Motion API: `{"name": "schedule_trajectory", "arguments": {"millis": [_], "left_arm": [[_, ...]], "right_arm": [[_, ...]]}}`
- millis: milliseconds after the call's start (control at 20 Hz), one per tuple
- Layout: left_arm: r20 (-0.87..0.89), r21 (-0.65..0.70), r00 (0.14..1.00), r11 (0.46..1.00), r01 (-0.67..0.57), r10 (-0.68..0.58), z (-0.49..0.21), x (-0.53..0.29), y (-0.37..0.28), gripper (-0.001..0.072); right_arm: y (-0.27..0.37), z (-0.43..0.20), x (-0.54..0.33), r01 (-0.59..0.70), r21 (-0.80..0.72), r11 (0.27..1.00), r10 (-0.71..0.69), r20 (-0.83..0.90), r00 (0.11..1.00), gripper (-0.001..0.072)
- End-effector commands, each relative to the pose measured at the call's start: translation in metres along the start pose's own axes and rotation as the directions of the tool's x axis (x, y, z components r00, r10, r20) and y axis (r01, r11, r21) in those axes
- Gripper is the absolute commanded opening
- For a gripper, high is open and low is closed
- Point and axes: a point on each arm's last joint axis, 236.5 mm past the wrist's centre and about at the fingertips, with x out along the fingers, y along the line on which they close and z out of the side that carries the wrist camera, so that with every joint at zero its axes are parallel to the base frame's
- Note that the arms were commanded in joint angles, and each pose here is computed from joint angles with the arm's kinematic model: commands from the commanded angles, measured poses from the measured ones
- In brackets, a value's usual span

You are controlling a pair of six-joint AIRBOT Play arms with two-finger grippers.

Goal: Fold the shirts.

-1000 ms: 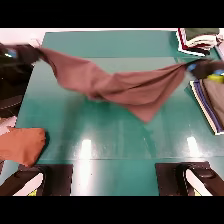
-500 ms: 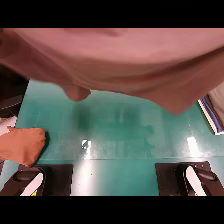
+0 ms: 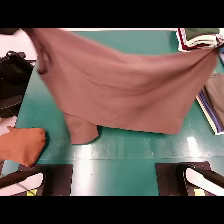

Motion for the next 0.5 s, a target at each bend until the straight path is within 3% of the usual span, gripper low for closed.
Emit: {"name": "schedule_trajectory", "arguments": {"millis": [0, 50, 100, 150, 200, 300, 450], "left_arm": [[-0.313, -0.120, 0.949, 0.993, -0.003, -0.035, -0.088, 0.121, 0.028, 0.0027], [-0.371, -0.144, 0.928, 0.989, -0.017, -0.038, -0.109, 0.139, 0.033, 0.0029], [-0.423, -0.158, 0.905, 0.987, -0.031, -0.039, -0.127, 0.153, 0.038, 0.0179], [-0.453, -0.155, 0.891, 0.987, -0.044, -0.031, -0.139, 0.160, 0.043, 0.0555], [-0.468, -0.155, 0.883, 0.986, -0.063, -0.017, -0.144, 0.162, 0.049, 0.0637], [-0.470, -0.169, 0.883, 0.982, -0.083, -0.006, -0.142, 0.154, 0.062, 0.0552], [-0.542, -0.205, 0.840, 0.970, -0.134, 0.002, -0.159, 0.123, 0.089, 0.0551]], "right_arm": [[-0.002, -0.041, 0.113, 0.050, -0.044, 0.998, -0.061, -0.296, 0.953, 0.0015], [0.002, -0.050, 0.140, 0.035, -0.047, 0.998, -0.049, -0.342, 0.938, 0.0016], [0.004, -0.055, 0.160, 0.025, -0.046, 0.999, -0.040, -0.368, 0.929, 0.0062], [0.003, -0.060, 0.176, 0.028, -0.039, 0.999, -0.040, -0.385, 0.922, 0.0286], [0.000, -0.063, 0.185, 0.032, -0.030, 0.999, -0.042, -0.400, 0.916, 0.0386], [-0.007, -0.067, 0.185, 0.032, -0.011, 0.999, -0.034, -0.419, 0.907, 0.0385], [0.007, -0.069, 0.154, -0.092, 0.017, 0.996, 0.090, -0.437, 0.895, 0.0359]]}}
